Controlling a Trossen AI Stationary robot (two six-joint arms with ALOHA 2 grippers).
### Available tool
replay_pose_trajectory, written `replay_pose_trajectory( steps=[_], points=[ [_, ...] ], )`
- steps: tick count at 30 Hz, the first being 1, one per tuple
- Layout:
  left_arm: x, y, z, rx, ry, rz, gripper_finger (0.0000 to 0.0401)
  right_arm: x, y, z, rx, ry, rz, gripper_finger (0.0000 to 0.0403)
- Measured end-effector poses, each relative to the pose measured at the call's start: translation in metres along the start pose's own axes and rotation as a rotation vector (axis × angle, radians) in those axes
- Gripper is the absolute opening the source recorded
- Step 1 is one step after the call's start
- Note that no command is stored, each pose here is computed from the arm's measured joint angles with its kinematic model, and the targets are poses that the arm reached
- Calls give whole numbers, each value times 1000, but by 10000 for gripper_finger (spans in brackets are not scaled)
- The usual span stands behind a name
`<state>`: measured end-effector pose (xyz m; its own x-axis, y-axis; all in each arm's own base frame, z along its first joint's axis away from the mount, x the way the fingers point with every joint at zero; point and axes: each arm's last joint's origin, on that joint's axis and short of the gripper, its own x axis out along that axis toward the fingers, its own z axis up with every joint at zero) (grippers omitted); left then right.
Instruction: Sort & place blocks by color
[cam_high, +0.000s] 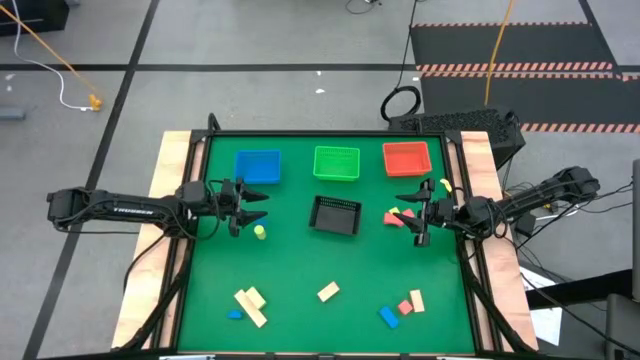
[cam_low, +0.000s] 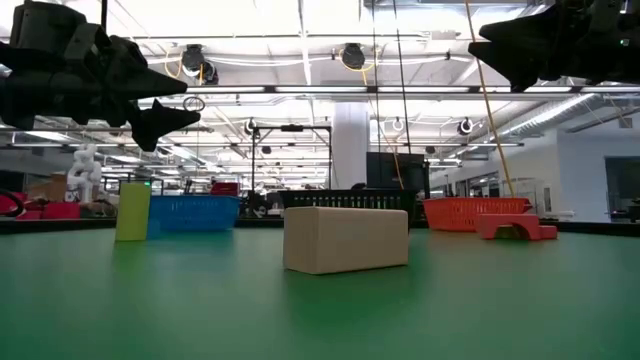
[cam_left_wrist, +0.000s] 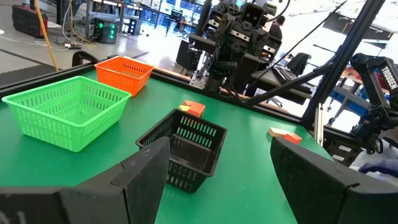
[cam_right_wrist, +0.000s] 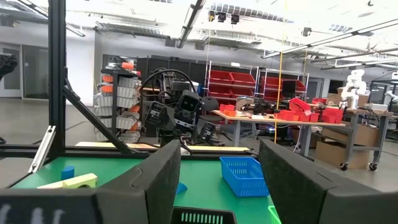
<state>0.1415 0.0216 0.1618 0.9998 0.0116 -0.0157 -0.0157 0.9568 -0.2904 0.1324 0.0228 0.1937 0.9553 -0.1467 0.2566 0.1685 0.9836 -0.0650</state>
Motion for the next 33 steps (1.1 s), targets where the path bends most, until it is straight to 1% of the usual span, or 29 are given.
replay_pose_trajectory(
  steps=[17,19,22,24,33],
  points=[
    [0,0,0,0,0,0,278,0,0,0,0,0,0,210],
    [0,0,0,0,0,0,278,0,0,0,-28,-1,-4,210],
    [0,0,0,0,0,0,278,0,-1,0,-109,0,-8,210],
    [0,0,0,0,-1,0,278,0,-1,0,-129,1,-7,210],
    [0,0,0,0,-1,0,278,0,-1,0,-84,-2,-7,210]
  ],
)
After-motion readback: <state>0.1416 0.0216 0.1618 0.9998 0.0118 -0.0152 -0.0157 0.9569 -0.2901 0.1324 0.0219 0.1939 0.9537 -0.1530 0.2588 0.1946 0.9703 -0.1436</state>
